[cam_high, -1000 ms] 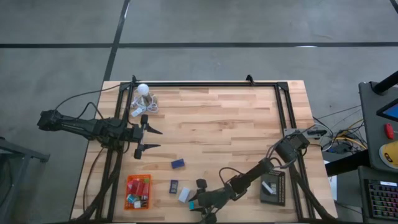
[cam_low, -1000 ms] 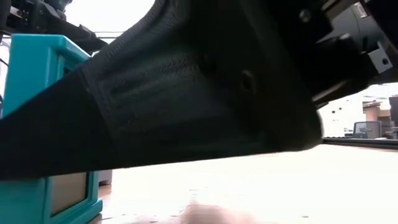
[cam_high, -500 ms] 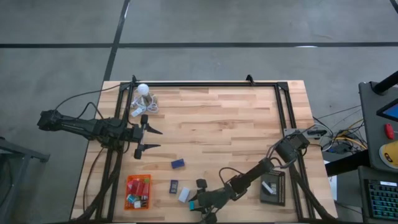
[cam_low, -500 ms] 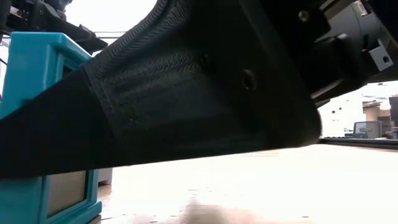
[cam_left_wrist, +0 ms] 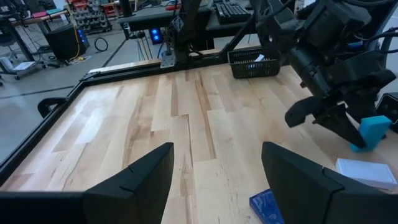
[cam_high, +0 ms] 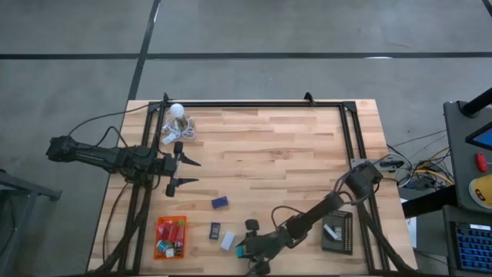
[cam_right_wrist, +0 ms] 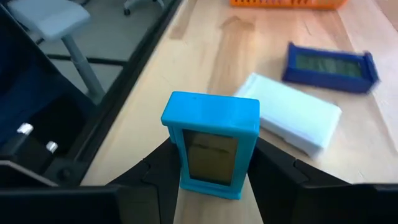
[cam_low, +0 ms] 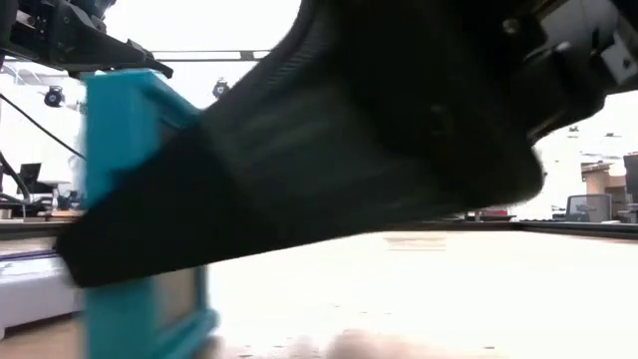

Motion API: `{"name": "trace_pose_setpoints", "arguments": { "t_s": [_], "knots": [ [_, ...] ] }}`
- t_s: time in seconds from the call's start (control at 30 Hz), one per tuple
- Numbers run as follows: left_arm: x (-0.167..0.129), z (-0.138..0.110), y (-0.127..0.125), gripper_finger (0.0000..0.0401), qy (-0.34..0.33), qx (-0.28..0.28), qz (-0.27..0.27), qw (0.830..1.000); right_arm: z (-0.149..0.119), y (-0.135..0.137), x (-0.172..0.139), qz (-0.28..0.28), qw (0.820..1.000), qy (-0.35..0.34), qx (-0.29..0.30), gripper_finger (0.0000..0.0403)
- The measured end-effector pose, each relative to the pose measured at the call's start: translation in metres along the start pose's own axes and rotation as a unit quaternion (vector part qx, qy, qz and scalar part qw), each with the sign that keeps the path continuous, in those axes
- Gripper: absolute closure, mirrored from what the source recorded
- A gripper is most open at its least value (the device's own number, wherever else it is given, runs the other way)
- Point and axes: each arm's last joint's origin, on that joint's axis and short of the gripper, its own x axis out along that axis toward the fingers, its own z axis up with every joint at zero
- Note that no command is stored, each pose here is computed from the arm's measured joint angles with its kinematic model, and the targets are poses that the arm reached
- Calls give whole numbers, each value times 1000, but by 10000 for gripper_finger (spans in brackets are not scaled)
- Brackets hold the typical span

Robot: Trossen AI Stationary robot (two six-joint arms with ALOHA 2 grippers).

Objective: Pick & Place Office items
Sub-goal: Put the light blue digital clock into the black bin

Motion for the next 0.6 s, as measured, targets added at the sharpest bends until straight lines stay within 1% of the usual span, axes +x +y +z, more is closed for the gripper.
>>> {"name": "trace_pose_setpoints", "arguments": {
  "t_s": [0.13, 0.23, 0.37, 0.43, 0.5, 0.6],
  "knots": [
    [0, 0, 0, 153, 0, 0, 0, 1000, 10, 0, -13, -12, 999, 32, 19, 252],
    [0, 0, 0, 153, 0, 0, 0, 1000, 22, 3, -23, -20, 999, 31, 20, 250],
    [0, 0, 0, 153, 0, 0, 0, 1000, 36, 8, -41, -54, 998, 30, 14, 250],
    [0, 0, 0, 153, 0, 0, 0, 1000, 41, 11, -52, -71, 996, 40, 23, 250],
    [0, 0, 0, 153, 0, 0, 0, 1000, 46, 11, -64, -81, 994, 59, 47, 249],
    [0, 0, 0, 153, 0, 0, 0, 1000, 55, 10, -83, -98, 985, 79, 119, 249]
  ]
}}
